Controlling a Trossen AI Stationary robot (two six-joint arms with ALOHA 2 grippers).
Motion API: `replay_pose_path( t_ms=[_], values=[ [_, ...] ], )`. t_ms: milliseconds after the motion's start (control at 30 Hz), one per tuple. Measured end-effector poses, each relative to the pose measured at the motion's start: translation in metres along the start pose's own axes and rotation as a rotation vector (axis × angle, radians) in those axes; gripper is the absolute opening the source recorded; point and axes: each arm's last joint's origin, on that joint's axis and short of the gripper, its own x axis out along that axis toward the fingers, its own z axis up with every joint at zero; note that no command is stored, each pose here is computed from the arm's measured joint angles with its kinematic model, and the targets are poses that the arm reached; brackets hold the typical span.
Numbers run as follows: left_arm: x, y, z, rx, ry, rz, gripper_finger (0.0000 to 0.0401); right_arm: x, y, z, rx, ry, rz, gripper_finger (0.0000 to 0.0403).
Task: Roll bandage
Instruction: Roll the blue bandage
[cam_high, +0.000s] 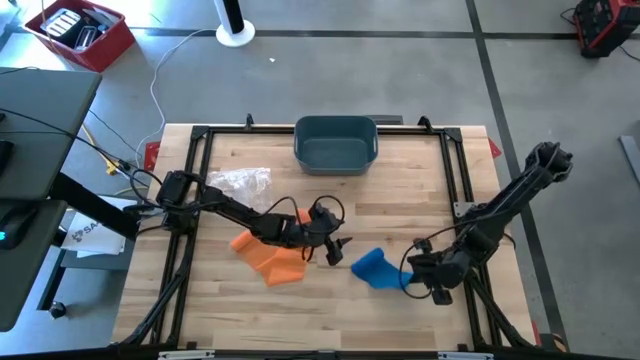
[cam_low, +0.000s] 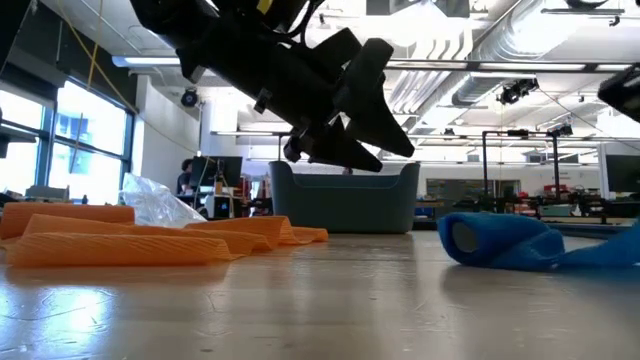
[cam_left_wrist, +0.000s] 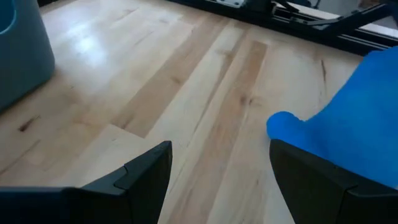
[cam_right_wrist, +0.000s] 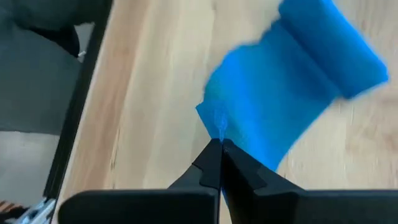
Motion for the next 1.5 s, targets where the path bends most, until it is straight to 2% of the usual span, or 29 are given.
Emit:
replay_pose_path(
  t_ms=[167, 233, 400, 533, 667, 800, 900, 1033, 1200, 1267, 1400, 1500],
  values=[
    [0.0, 0.001, 0.001, -0.018, -0.021, 0.047, 0.0264, -0.006, 0.005, 0.007, -0.053, -0.08, 0.065, 0.0],
    [-0.001, -0.001, 0.003, 0.014, -0.018, 0.056, 0.0264, -0.008, 0.005, 0.008, -0.058, -0.096, 0.066, 0.0],
    [-0.005, -0.02, 0.005, 0.112, -0.004, 0.068, 0.0264, -0.009, 0.003, 0.009, -0.062, -0.14, 0.007, 0.0],
    [-0.001, -0.037, 0.006, 0.175, 0.011, 0.068, 0.0264, -0.009, 0.003, 0.01, -0.033, -0.148, 0.003, 0.0],
    [0.009, -0.05, 0.006, 0.178, 0.029, 0.033, 0.0264, -0.009, 0.003, 0.011, -0.012, -0.172, -0.007, 0.0],
    [0.014, -0.064, 0.0, 0.151, 0.086, 0.01, 0.0264, -0.008, 0.004, 0.017, 0.032, -0.271, -0.061, 0.0],
    [0.015, -0.071, -0.004, 0.076, 0.158, 0.001, 0.0264, -0.005, 0.006, 0.021, 0.047, -0.312, -0.077, 0.0],
    [0.02, -0.078, -0.007, -0.038, 0.153, -0.048, 0.0264, 0.002, 0.013, 0.023, 0.1, -0.338, -0.034, 0.0],
    [0.027, -0.095, -0.018, -0.073, 0.123, -0.095, 0.0264, 0.019, 0.036, 0.017, 0.083, -0.347, 0.048, 0.0],
    [0.03, -0.1, -0.023, -0.075, 0.13, -0.092, 0.0264, 0.027, 0.046, 0.013, 0.08, -0.359, 0.061, 0.0],
    [0.043, -0.101, -0.033, -0.107, 0.11, -0.015, 0.0264, 0.042, 0.062, 0.007, 0.087, -0.434, 0.073, 0.0],
    [0.056, -0.094, -0.039, -0.11, 0.182, -0.004, 0.0264, 0.051, 0.071, 0.004, 0.085, -0.467, 0.099, 0.0]
  ],
)
